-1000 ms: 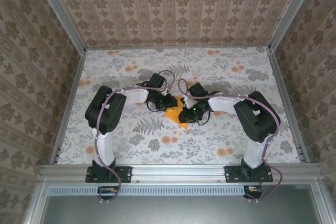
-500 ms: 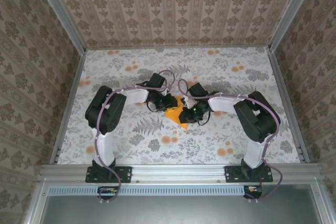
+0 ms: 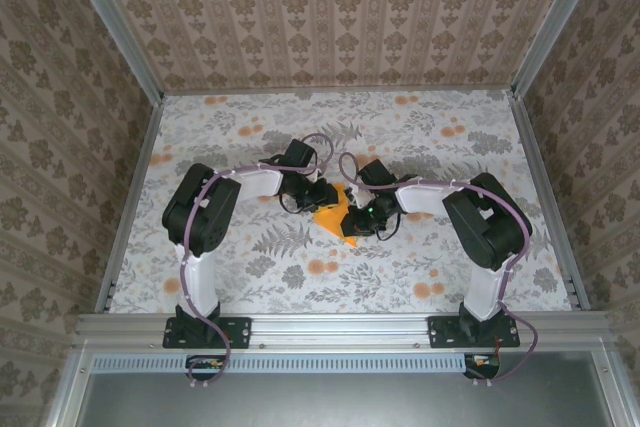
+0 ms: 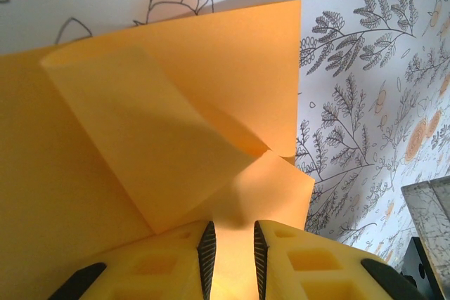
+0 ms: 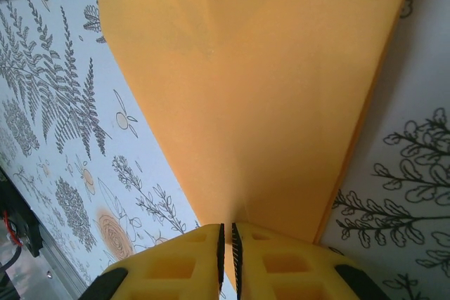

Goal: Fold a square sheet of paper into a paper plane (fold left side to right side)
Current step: Fourth fold the wing at the center of the table.

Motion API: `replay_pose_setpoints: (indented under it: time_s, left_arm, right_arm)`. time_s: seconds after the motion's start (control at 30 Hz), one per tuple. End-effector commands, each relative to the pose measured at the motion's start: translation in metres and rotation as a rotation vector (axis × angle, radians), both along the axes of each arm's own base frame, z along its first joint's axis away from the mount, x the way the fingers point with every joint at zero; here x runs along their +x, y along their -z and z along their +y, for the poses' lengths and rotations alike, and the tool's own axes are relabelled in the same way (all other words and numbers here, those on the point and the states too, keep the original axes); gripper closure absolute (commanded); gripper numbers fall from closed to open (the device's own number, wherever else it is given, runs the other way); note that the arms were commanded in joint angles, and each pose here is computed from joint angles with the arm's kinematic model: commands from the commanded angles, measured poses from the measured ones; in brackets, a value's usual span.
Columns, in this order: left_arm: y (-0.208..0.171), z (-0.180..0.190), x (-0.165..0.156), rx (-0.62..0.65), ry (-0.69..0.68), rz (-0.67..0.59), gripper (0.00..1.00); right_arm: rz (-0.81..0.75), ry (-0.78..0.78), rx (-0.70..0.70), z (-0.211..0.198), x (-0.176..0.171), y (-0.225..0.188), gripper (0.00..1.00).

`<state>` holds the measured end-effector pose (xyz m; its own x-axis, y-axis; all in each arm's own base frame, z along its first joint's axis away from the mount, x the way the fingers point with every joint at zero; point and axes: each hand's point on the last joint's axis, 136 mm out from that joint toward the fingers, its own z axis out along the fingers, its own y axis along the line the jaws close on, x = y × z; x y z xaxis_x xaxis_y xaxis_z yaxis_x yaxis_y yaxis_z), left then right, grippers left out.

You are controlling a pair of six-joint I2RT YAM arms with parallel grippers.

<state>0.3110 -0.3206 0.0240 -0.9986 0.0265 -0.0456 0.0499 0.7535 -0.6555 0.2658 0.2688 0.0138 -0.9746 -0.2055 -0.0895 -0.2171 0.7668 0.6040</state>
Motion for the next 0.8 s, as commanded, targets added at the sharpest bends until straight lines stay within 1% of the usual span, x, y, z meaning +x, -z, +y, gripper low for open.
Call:
replay_pose_setpoints:
  time_s: [0.0, 0.33, 0.77]
  left_arm:
    - [0.027, 0.024, -0.012, 0.107, -0.012, 0.058, 0.74]
    - [0.028, 0.027, -0.011, 0.111, -0.017, 0.057, 0.74]
    - [0.029, 0.03, -0.009, 0.114, -0.026, 0.058, 0.74]
  right_arm:
    - [0.137, 0.013, -0.117, -0.023, -0.034, 0.025, 0.85]
    - [0.196, -0.01, -0.147, -0.035, -0.056, 0.023, 0.86]
    - [0.245, -0.041, -0.195, -0.046, -0.072, 0.018, 0.86]
